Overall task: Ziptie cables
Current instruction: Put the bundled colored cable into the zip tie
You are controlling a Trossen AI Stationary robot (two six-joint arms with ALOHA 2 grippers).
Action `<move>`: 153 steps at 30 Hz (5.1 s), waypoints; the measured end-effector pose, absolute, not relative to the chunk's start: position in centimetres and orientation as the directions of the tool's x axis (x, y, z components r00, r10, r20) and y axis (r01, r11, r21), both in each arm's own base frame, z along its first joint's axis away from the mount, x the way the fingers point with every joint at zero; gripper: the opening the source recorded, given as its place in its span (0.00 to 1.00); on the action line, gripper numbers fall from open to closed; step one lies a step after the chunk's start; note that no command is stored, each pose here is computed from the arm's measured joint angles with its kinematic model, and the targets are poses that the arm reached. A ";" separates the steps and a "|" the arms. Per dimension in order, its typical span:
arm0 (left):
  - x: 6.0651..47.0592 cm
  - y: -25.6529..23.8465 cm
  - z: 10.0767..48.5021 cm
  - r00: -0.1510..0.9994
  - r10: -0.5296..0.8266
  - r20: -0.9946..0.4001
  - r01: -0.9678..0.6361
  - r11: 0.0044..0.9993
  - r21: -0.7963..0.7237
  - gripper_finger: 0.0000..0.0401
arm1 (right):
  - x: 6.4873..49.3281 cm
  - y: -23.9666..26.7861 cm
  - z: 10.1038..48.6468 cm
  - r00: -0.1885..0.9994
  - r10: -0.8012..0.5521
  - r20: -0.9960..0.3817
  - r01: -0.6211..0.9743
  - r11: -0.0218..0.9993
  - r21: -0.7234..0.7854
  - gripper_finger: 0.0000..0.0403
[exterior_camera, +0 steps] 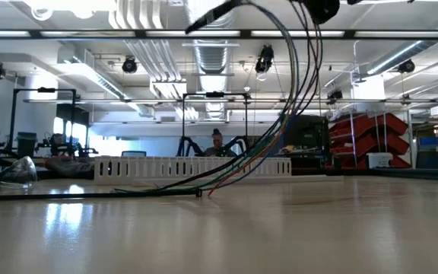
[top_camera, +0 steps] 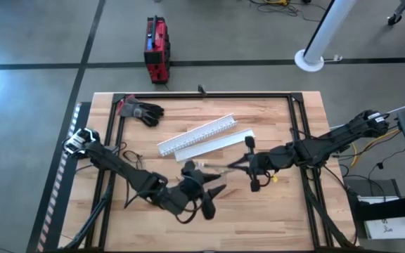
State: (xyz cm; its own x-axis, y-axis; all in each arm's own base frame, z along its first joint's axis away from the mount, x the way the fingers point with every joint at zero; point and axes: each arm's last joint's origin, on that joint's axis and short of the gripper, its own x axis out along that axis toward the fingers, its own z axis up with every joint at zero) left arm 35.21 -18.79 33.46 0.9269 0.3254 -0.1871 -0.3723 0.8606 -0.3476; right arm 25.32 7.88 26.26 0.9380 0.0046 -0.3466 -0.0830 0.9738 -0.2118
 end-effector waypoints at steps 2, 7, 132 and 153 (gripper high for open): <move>34.7 -19.4 33.1 0.926 0.311 -0.213 -0.371 0.851 -0.371 0.38 | 25.3 7.6 26.3 0.939 -0.071 -0.336 -0.019 0.966 -0.258 0.00; 33.4 -19.4 30.9 0.859 0.369 -0.355 -0.490 0.794 -0.359 0.33 | 25.4 7.7 27.6 0.952 -0.084 -0.295 -0.014 0.949 -0.316 0.00; 34.3 -20.1 34.1 0.922 0.338 -0.186 -0.367 0.918 -0.148 0.45 | 22.7 14.2 27.0 0.942 0.236 -0.238 -0.328 0.797 -0.507 0.00; 35.7 -17.9 34.4 0.903 0.398 -0.163 -0.424 0.888 -0.179 0.07 | 22.7 14.1 27.1 0.944 0.230 -0.235 -0.321 0.804 -0.500 0.00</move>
State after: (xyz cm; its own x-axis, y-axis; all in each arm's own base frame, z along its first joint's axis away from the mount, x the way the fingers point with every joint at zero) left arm 35.66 -17.87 34.38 0.9027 0.3981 -0.1632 -0.4238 0.8880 -0.1785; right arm 22.74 14.15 27.07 0.9444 0.2302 -0.2349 -0.3205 0.8045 -0.5001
